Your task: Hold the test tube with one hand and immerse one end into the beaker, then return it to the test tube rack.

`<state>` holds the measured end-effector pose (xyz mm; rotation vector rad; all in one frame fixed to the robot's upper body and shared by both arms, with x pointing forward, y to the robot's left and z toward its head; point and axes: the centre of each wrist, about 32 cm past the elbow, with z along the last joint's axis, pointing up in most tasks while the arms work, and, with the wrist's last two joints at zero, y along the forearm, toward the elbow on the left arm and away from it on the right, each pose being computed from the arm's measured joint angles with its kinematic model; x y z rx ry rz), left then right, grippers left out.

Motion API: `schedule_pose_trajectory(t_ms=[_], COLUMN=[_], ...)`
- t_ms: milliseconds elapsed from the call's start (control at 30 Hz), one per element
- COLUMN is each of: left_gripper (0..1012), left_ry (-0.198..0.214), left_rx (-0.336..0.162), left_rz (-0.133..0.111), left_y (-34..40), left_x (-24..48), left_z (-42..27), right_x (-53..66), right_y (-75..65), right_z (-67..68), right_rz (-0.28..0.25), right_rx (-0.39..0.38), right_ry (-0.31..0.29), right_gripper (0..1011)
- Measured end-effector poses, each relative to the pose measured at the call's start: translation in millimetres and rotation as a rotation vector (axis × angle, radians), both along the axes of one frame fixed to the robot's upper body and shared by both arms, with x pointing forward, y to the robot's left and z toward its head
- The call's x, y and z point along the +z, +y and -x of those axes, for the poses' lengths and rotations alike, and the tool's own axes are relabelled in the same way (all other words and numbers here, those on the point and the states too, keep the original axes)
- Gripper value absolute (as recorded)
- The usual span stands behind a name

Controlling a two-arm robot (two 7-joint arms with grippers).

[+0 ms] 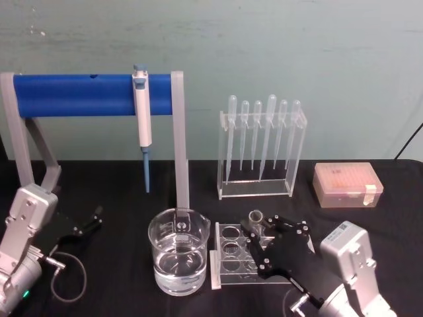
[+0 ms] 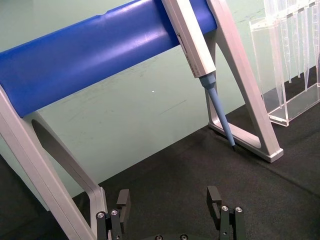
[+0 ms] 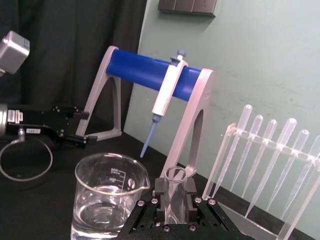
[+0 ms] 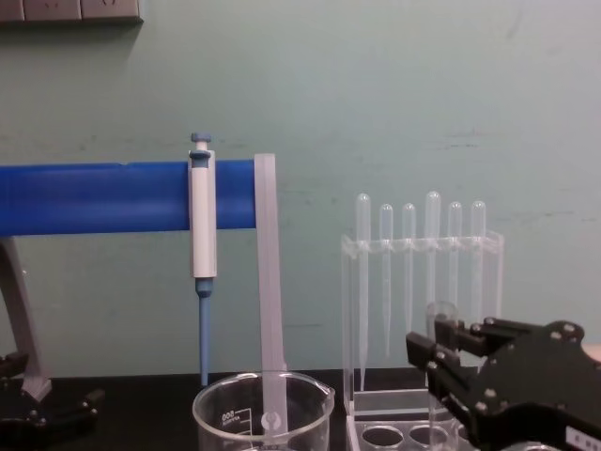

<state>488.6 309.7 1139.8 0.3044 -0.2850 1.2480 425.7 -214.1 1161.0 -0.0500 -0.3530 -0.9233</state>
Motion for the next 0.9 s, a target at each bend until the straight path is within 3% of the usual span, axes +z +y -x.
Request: schedule_pose_trajectory(t_ms=[333,567,767,900], left_gripper=[1000,1000,1000,1000], left_ry=[0.000,0.000,0.000,0.000], left_rx=[0.000,0.000,0.000,0.000], left_rz=[0.000,0.000,0.000,0.000], left_y=[0.0,0.0,0.0,0.0], left_x=[0.0,0.0,0.0,0.0], left_z=[0.0,0.0,0.0,0.0], right_x=[26.3,59.3,83.8,93.5], right_y=[-0.9,-5.1,-11.1,-13.5], right_z=[1.7,-4.1,-12.3,-15.2], right_rz=[-0.068,-0.121,-0.136,-0.133], right_rx=[0.001,0.007,0.013,0.018], right_ry=[0.026,0.098,0.149,0.165], right_gripper=[225,224,225,225])
